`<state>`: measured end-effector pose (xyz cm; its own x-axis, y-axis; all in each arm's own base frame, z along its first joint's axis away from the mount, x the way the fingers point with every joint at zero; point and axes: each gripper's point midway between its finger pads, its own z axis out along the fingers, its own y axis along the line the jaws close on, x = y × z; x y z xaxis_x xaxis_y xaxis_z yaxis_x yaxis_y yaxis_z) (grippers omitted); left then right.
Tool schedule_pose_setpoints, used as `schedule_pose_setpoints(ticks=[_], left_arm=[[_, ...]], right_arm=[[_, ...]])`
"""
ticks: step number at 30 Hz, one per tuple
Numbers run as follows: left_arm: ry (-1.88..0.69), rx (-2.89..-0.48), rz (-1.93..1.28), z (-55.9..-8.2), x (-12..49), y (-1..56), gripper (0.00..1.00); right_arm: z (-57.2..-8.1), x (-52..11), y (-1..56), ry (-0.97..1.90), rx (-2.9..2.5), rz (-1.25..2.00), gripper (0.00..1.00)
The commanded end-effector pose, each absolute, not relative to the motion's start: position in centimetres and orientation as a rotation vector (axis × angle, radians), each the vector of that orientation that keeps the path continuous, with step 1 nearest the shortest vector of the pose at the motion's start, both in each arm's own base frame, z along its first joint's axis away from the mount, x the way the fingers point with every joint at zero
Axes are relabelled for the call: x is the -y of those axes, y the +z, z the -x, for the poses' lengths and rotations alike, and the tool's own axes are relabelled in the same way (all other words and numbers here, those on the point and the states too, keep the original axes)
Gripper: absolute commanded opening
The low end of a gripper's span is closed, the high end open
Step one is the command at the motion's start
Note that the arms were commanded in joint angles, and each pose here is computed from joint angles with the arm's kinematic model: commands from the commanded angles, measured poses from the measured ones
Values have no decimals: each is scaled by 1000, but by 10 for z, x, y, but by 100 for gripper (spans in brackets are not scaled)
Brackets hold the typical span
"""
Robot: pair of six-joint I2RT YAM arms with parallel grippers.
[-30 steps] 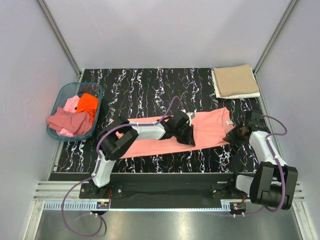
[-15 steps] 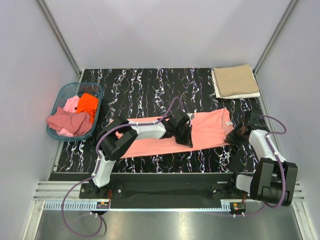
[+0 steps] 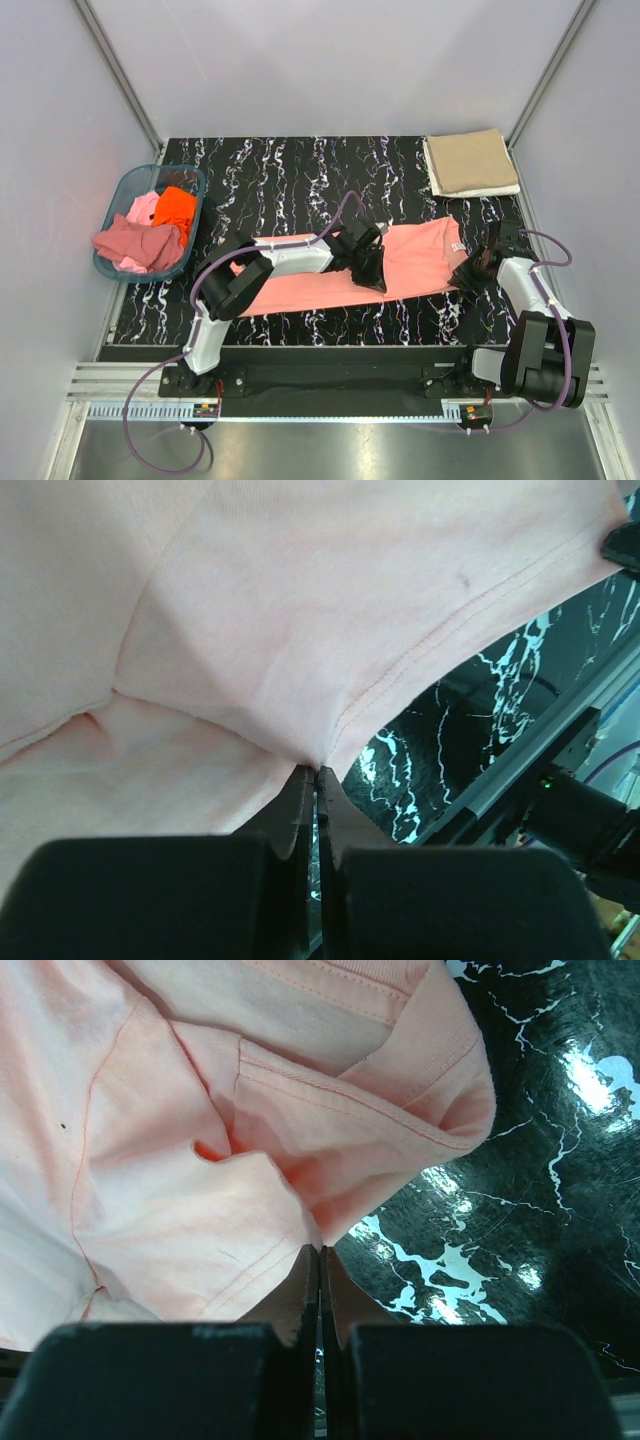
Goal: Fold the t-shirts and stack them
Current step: Fold the tshirt
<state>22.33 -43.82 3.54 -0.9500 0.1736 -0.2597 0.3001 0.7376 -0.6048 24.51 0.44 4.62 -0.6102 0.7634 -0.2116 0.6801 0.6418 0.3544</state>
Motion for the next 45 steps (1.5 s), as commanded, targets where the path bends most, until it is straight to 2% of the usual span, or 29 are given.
schedule_pose_setpoints(ticks=[1,8,23,29,37,40,43,45], left_arm=[[-1106,-2698,-350,-232,453,67,0],[-1142,-2718,-247,-246,451,71,0],[-1224,-2733,-34,-288,435,68,0],[-1234,-2743,-29,-287,434,65,0],[-1225,-2748,6,-293,429,61,0],[-1177,-2728,23,-302,419,63,9],[-1117,-2700,21,-314,407,71,13],[-1051,-2672,5,-323,397,79,21]], right_arm=[[-257,-3,60,354,-2484,-1106,0],[-269,0,60,344,-2491,-1117,0],[-333,-5,73,449,-2529,-1015,0],[-364,-16,93,425,-2515,-875,0],[-388,-18,78,365,-2580,-839,2],[-397,-20,77,381,-2590,-832,2],[-403,-25,75,404,-2617,-824,6],[-409,-27,75,408,-2622,-809,8]])
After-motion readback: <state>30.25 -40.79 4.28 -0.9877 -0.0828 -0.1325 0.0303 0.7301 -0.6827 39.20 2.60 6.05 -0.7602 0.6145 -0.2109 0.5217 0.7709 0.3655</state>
